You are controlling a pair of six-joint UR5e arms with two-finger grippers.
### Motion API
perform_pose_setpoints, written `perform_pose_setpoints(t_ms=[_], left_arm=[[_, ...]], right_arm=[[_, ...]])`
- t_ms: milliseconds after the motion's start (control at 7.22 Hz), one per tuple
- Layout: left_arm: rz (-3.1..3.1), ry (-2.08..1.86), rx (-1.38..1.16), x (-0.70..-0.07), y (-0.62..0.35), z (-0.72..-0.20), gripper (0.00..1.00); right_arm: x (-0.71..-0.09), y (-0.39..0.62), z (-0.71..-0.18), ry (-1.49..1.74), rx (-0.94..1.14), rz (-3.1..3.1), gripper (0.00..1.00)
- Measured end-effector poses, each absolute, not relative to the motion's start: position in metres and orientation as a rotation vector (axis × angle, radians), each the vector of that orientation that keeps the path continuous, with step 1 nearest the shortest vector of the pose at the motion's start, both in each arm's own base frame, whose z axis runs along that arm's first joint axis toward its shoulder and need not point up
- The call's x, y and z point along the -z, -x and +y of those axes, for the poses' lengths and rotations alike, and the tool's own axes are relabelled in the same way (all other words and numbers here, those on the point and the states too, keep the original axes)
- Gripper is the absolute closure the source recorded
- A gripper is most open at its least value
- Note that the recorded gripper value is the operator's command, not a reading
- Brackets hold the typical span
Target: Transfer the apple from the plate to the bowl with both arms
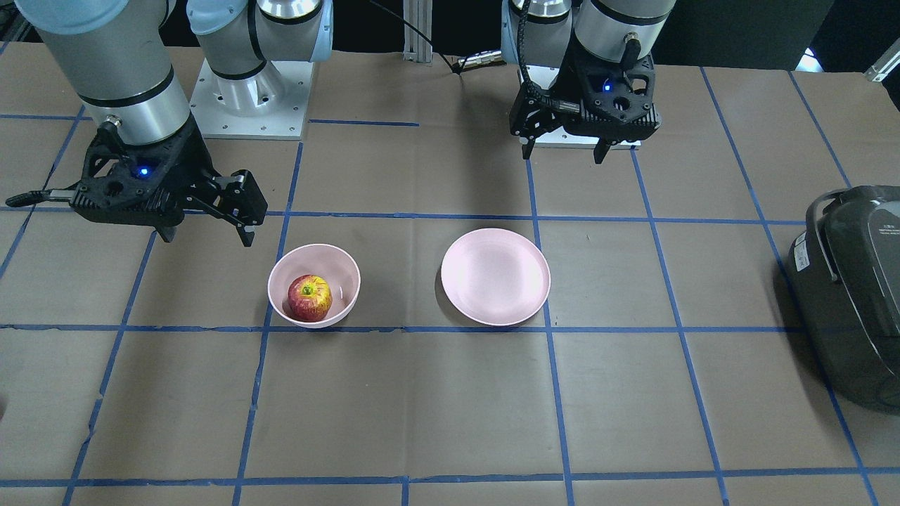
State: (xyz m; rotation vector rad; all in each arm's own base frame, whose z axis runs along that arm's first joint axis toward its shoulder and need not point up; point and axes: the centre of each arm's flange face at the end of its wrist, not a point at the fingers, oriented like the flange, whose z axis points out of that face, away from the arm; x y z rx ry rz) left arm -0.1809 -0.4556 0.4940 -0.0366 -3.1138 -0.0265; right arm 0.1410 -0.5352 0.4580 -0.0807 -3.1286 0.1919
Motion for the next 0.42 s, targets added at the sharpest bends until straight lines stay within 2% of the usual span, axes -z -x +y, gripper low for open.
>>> perform_pose_setpoints(t_ms=[415], left_arm=[[-3.141,0.037,0.007,-0.497,0.174,-0.47,0.0]], right_arm=[[-0.459,-0.142,-0.535,0.084,-0.187,-3.13,0.0]])
